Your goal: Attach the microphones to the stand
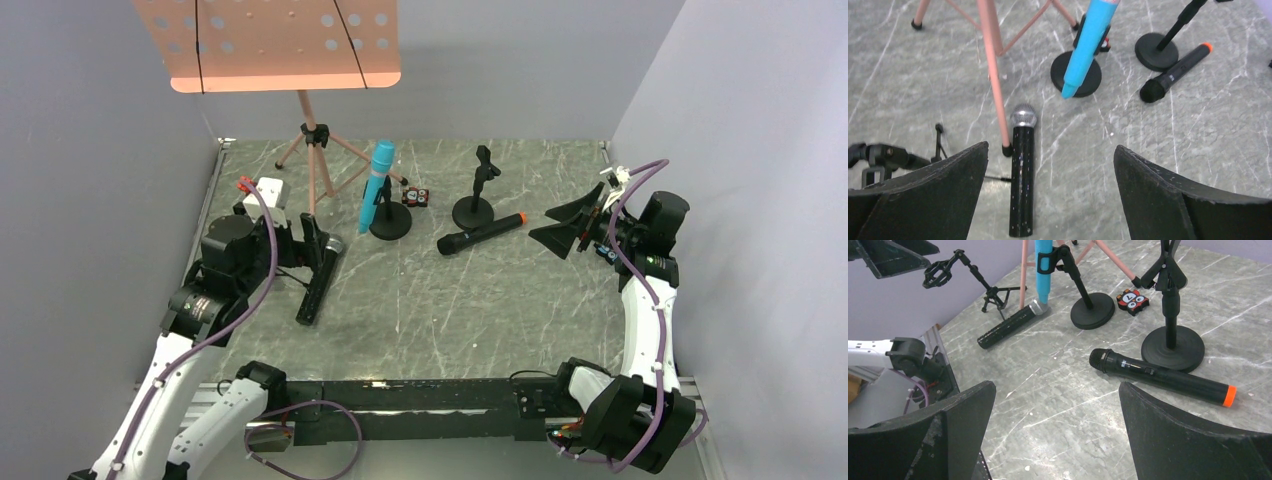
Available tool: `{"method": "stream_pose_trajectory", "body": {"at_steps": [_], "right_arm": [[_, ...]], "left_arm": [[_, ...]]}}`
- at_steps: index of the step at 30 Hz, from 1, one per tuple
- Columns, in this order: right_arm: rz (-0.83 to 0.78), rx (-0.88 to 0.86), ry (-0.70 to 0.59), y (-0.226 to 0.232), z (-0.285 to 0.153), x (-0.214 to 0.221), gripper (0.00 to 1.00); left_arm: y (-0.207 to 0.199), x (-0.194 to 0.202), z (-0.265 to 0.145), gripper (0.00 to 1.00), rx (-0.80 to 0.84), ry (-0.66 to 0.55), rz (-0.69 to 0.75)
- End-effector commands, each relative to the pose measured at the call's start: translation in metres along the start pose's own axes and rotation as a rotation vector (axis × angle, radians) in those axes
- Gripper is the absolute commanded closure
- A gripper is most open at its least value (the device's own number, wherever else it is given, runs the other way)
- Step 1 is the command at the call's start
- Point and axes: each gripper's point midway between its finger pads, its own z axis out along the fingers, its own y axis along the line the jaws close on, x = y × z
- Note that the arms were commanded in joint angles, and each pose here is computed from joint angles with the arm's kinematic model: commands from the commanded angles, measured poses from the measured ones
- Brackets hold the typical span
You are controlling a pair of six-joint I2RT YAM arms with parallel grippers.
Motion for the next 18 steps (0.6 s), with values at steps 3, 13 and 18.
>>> {"method": "stream_pose_trajectory", "body": {"at_steps": [3,13,18], "right_arm": [[-0.058,-0.008,-0.011,0.003,0.0,-0.009,0.0],[-0.057,-0.007,-0.011,0.003,0.0,-0.009,0.0],[-0.051,-0.028,-0.011,0.005,0.002,-0.006,0.0]], "left_arm": [[0.02,0.013,-0.01,0.01,-0.141,0.046,-0.109],[0.05,-0.004,-0.004,0.02,-0.295,0.045,-0.014],[0.028,-0.001,-0.015,0.01,-0.153,-0.009,-0.007]]}}
